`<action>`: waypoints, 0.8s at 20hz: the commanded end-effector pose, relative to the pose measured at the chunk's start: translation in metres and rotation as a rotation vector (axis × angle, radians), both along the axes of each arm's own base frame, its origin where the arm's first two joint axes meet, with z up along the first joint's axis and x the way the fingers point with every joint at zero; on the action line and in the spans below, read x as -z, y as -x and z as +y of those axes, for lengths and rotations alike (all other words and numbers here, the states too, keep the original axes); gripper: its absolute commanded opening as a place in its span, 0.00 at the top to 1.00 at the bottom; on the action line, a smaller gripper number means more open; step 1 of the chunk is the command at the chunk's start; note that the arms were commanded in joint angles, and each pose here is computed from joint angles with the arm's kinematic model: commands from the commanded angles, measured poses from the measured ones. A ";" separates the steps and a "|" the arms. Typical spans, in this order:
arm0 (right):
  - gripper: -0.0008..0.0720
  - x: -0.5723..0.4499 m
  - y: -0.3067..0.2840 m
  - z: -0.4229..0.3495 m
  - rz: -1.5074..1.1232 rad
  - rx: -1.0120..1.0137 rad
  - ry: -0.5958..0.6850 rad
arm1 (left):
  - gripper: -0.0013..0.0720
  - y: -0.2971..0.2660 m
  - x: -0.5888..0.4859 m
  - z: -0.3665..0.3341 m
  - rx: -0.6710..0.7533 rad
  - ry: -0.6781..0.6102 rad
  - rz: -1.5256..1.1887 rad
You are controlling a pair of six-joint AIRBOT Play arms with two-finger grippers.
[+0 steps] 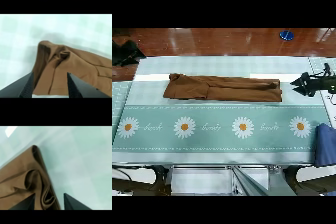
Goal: Fold the shirts.
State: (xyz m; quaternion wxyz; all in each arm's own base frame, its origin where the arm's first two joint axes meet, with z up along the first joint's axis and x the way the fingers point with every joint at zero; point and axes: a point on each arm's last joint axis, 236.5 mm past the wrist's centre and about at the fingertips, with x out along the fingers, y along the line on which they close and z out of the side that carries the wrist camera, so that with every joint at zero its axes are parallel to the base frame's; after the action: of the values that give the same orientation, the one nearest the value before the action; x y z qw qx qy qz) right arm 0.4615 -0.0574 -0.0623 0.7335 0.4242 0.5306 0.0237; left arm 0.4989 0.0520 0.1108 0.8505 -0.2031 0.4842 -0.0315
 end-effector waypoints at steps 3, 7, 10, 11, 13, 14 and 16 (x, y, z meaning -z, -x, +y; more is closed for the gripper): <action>0.42 0.030 -0.015 0.052 0.017 -0.018 -0.079 | 0.29 0.041 -0.023 -0.063 0.090 -0.050 -0.167; 0.51 0.044 -0.010 0.092 0.062 -0.088 -0.101 | 0.29 0.055 -0.001 -0.103 0.172 -0.034 -0.120; 0.96 0.027 -0.004 0.121 0.037 -0.219 -0.125 | 0.30 0.056 0.010 -0.130 0.233 -0.026 -0.097; 0.96 0.016 0.000 0.124 0.027 -0.243 -0.126 | 0.38 0.057 0.014 -0.138 0.251 -0.020 -0.087; 0.96 -0.010 0.015 0.116 0.008 -0.320 -0.029 | 0.96 0.061 0.021 -0.155 0.306 -0.021 -0.067; 0.96 -0.025 0.028 0.107 0.010 -0.357 0.050 | 0.96 0.064 0.026 -0.164 0.347 -0.032 -0.063; 0.96 -0.054 0.061 0.089 -0.002 -0.366 0.189 | 0.96 0.071 0.037 -0.187 0.399 -0.001 -0.023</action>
State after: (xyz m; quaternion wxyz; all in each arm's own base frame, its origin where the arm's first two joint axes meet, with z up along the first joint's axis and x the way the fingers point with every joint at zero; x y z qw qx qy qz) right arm 0.4399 0.0499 -0.0375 0.7286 0.3314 0.5848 0.1313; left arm 0.4379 -0.1060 0.0865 0.8513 -0.1134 0.4844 -0.1666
